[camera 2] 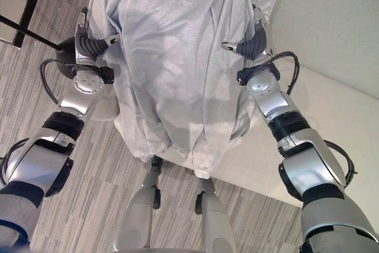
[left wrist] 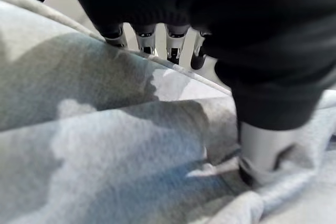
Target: Hang the clothes on the sofa on the clothes rack.
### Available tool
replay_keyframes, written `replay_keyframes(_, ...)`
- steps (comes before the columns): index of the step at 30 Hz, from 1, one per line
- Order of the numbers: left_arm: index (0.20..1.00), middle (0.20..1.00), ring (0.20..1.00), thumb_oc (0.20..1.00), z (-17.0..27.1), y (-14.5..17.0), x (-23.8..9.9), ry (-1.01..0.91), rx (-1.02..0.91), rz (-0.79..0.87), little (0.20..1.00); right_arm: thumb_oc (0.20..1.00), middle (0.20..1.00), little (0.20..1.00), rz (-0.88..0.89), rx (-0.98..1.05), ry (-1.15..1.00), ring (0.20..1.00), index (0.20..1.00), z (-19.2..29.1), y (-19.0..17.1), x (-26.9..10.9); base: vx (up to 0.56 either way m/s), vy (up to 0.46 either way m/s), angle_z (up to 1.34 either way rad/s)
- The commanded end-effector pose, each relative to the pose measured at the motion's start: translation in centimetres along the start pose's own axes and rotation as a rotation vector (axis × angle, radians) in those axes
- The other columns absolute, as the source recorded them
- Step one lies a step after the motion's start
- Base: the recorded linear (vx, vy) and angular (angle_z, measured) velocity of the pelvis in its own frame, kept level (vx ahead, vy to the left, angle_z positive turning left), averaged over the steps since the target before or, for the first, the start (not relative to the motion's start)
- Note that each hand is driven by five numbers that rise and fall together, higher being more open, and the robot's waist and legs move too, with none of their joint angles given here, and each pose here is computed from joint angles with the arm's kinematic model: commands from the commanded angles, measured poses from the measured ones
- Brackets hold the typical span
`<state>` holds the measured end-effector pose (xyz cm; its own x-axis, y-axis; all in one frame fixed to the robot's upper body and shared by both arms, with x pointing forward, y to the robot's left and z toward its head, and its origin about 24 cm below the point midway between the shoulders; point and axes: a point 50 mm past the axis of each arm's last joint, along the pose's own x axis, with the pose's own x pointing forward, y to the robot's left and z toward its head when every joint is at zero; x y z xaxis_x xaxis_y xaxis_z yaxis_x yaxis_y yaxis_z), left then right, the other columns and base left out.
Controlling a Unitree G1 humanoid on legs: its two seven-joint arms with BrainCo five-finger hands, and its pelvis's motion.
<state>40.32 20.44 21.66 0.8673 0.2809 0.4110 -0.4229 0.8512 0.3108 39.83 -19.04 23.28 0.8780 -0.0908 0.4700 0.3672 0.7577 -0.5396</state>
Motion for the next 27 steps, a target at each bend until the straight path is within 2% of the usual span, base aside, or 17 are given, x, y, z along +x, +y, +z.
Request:
replay_keyframes(1,0.2,0.2,0.2,0.2,3.0,-8.9,-2.8,-0.079,-0.067,-0.338,0.2,0.432,0.432,0.432,0.05,0.02,-0.075,0.432,0.432,2.0,1.4,0.4,-0.03,-0.046,0.01)
replay_keyframes(2,0.2,0.2,0.2,0.2,3.1,-8.8,-2.6,-0.081,-0.045,-0.342,0.2,0.2,0.2,0.2,0.055,0.026,-0.094,0.2,0.2,2.6,1.5,0.5,0.0,0.0,0.0)
replay_keyframes(10,0.2,0.2,0.2,0.2,3.5,-7.5,-1.1,-0.095,0.057,-0.318,0.2,0.2,0.2,0.2,0.032,0.047,-0.203,0.2,0.2,5.2,0.8,0.9,-0.02,-0.006,-0.05)
replay_keyframes(14,0.2,0.2,0.2,0.2,4.3,-6.0,-0.2,-0.138,0.088,-0.272,0.2,0.2,0.2,0.2,-0.045,0.056,-0.311,0.2,0.2,6.8,-1.3,0.6,0.0,-0.005,-0.11)
replay_keyframes(27,0.2,0.2,0.2,0.2,6.9,-2.8,-0.5,-0.317,-0.05,-0.109,0.2,0.2,0.2,0.2,-0.243,-0.008,-0.443,0.2,0.2,6.6,-4.6,-2.4,0.01,-0.017,-0.03)
